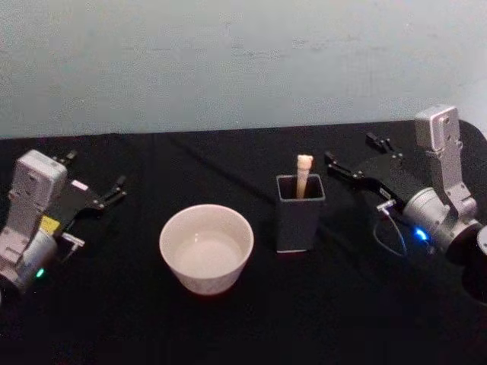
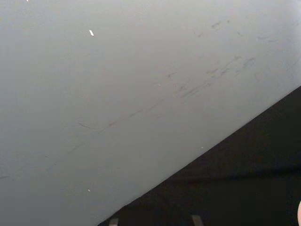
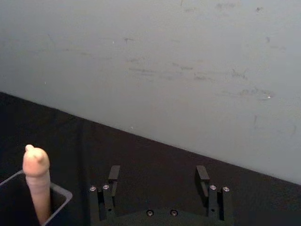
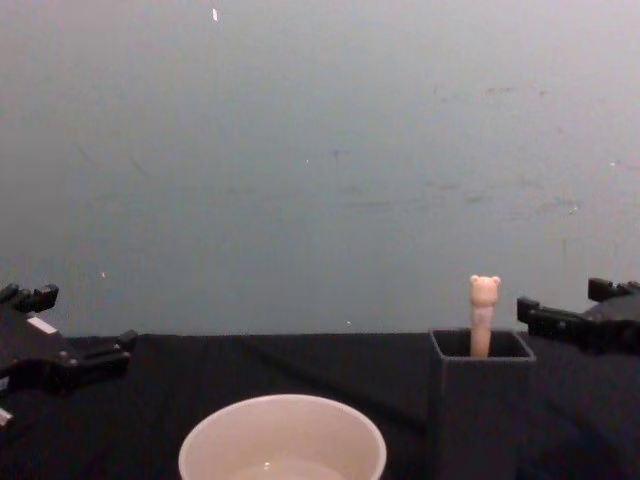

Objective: Pick up the stirring spoon with one hand, stir inside the cup, then place it back in its original position.

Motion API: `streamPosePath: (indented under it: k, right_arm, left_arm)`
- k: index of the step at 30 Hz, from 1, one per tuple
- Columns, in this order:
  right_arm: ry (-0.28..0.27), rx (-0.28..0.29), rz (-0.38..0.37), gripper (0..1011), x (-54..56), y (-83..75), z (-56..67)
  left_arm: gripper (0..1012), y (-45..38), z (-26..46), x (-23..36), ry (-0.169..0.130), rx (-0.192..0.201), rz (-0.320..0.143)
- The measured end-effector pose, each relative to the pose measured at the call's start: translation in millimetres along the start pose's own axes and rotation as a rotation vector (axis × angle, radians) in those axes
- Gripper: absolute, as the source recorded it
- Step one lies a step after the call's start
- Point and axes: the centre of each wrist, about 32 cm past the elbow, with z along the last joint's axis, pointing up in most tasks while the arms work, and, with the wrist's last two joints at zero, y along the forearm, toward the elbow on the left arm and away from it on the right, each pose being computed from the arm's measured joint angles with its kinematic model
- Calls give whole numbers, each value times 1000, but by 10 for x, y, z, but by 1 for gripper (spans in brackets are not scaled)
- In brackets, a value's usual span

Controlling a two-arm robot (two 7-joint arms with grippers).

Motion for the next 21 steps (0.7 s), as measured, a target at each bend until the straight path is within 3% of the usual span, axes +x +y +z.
streamPosePath:
  k: [21]
  right_arm:
    - [-5,10,2,1000,6,-5,22]
  left_arm:
    - [1002,0,0,0,0,0,0]
